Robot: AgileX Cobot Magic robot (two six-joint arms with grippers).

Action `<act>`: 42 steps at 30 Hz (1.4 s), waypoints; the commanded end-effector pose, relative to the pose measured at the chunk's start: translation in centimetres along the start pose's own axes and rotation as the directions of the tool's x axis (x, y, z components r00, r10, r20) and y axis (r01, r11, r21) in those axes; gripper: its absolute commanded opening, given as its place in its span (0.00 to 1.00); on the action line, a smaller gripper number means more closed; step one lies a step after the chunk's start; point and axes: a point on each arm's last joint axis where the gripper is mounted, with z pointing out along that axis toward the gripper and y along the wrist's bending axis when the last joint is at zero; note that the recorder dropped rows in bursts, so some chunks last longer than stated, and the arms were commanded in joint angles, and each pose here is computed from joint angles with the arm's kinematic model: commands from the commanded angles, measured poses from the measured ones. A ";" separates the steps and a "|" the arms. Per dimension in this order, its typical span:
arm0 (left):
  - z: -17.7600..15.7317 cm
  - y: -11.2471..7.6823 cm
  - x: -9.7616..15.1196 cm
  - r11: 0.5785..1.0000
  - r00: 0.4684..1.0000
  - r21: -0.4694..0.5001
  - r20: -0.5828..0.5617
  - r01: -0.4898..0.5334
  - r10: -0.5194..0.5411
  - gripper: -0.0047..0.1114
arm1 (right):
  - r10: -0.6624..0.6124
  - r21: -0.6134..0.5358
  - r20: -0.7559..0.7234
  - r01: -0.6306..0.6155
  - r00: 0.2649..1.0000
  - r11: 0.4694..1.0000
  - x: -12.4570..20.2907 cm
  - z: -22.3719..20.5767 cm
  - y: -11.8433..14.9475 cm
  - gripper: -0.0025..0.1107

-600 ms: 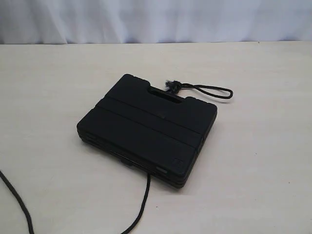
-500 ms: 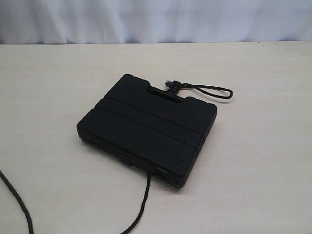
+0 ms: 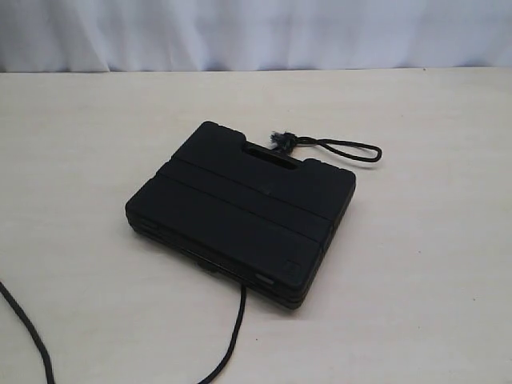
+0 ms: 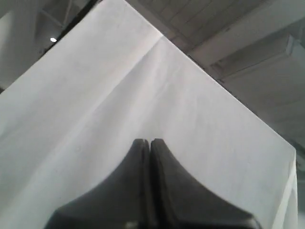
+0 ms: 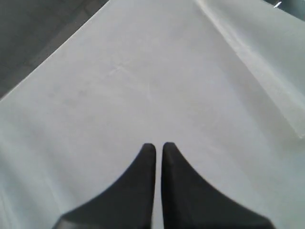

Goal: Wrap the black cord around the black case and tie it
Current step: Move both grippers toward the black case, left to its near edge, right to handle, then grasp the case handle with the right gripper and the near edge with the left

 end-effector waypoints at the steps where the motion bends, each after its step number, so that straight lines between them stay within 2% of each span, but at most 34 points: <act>1: 5.1 -1.6 0.4 0.981 0.973 0.106 -0.151 -0.161 0.176 0.04 | -0.402 -0.155 -0.247 0.374 0.882 0.915 1.3 7.3 4.1 0.06; 2: 7.1 -1.7 1.4 0.961 0.940 0.154 -0.224 -0.228 0.259 0.04 | -0.493 -0.165 -0.371 0.467 0.787 0.869 2.2 9.7 4.4 0.06; 3: 8.1 -1.7 1.9 0.954 0.923 0.167 -0.257 -0.248 0.285 0.04 | -0.522 -0.167 -0.426 0.503 0.739 0.848 2.9 10.9 4.1 0.06; 4: 9.9 -1.3 2.8 0.956 0.890 0.155 -0.351 -0.251 0.291 0.04 | -0.543 -0.155 -0.527 0.554 0.653 0.818 3.9 13.4 3.8 0.06; 5: 11.6 -0.4 3.9 0.971 0.852 0.065 -0.468 -0.232 0.235 0.04 | -0.555 -0.149 -0.615 0.609 0.560 0.779 4.9 15.4 3.3 0.06; 6: 12.5 0.3 4.5 0.967 0.815 0.019 -0.534 -0.255 0.225 0.04 | -0.554 -0.147 -0.658 0.635 0.510 0.758 5.4 16.5 2.9 0.06; 7: 14.2 1.7 5.9 0.948 0.730 -0.062 -0.654 -0.313 0.198 0.04 | -0.569 -0.172 -0.719 0.691 0.400 0.702 6.1 18.5 2.6 0.06; 8: 15.0 2.4 6.5 0.928 0.674 -0.091 -0.713 -0.360 0.192 0.04 | -0.572 -0.198 -0.754 0.717 0.324 0.668 6.6 19.4 2.2 0.06; 9: 16.3 3.8 7.7 0.884 0.556 -0.122 -0.814 -0.452 0.171 0.04 | -0.553 -0.258 -0.810 0.730 0.192 0.632 8.1 21.0 1.4 0.06; 10: 16.9 4.5 8.4 0.859 0.489 -0.120 -0.857 -0.498 0.164 0.04 | -0.546 -0.304 -0.828 0.720 0.123 0.624 8.8 21.8 1.1 0.06; 11: 17.7 5.3 9.8 0.826 0.365 -0.098 -0.921 -0.555 0.136 0.04 | -0.526 -0.391 -0.850 0.662 0.006 0.640 10.5 22.9 0.9 0.06; 13: 18.0 5.6 11.9 0.815 0.187 -0.010 -0.975 -0.579 0.121 0.04 | -0.520 -0.476 -0.850 0.542 -0.082 0.692 12.9 24.1 0.7 0.06; 15: 17.9 5.3 14.4 0.835 0.033 0.101 -0.989 -0.542 0.141 0.04 | -0.512 -0.511 -0.850 0.427 -0.123 0.746 15.1 25.1 0.5 0.06; 16: 17.8 4.9 15.7 0.847 -0.026 0.164 -0.984 -0.505 0.175 0.04 | -0.498 -0.513 -0.856 0.342 -0.140 0.787 16.6 25.5 0.7 0.06; 17: 17.6 4.5 16.8 0.855 -0.061 0.208 -0.977 -0.475 0.204 0.04 | -0.495 -0.526 -0.851 0.290 -0.178 0.800 18.1 25.7 0.4 0.06; 19: 17.0 3.5 19.0 0.862 -0.133 0.296 -0.955 -0.412 0.265 0.04 | -0.503 -0.564 -0.818 0.219 -0.280 0.796 21.3 25.9 0.0 0.06; 22: 15.9 2.0 21.4 0.854 -0.223 0.390 -0.917 -0.343 0.330 0.04 | -0.523 -0.625 -0.758 0.202 -0.391 0.754 25.6 26.1 -0.3 0.11; 23: 15.6 1.6 21.9 0.854 -0.240 0.405 -0.910 -0.327 0.339 0.05 | -0.534 -0.642 -0.742 0.202 -0.405 0.740 26.7 26.2 -0.1 0.13; 26: 14.6 0.1 23.2 0.842 -0.294 0.469 -0.872 -0.268 0.392 0.12 | -0.563 -0.712 -0.654 0.158 -0.506 0.685 30.4 25.8 0.2 0.24; 30: 14.0 -1.4 23.6 0.832 -0.303 0.506 -0.849 -0.227 0.434 0.26 | -0.583 -0.789 -0.523 0.095 -0.621 0.607 35.0 24.9 0.2 0.37; 33: 14.0 -1.3 23.6 0.831 -0.305 0.507 -0.848 -0.228 0.434 0.31 | -0.596 -0.818 -0.438 0.024 -0.673 0.575 37.0 24.2 0.0 0.41; 35: 14.1 -1.2 23.6 0.830 -0.305 0.508 -0.847 -0.231 0.434 0.32 | -0.620 -0.835 -0.394 -0.018 -0.679 0.550 38.0 23.9 -0.2 0.41; 42: 14.1 -1.2 23.6 0.819 -0.310 0.524 -0.839 -0.235 0.448 0.32 | -0.612 -0.838 -0.361 -0.043 -0.704 0.544 40.1 22.9 -1.9 0.41</act>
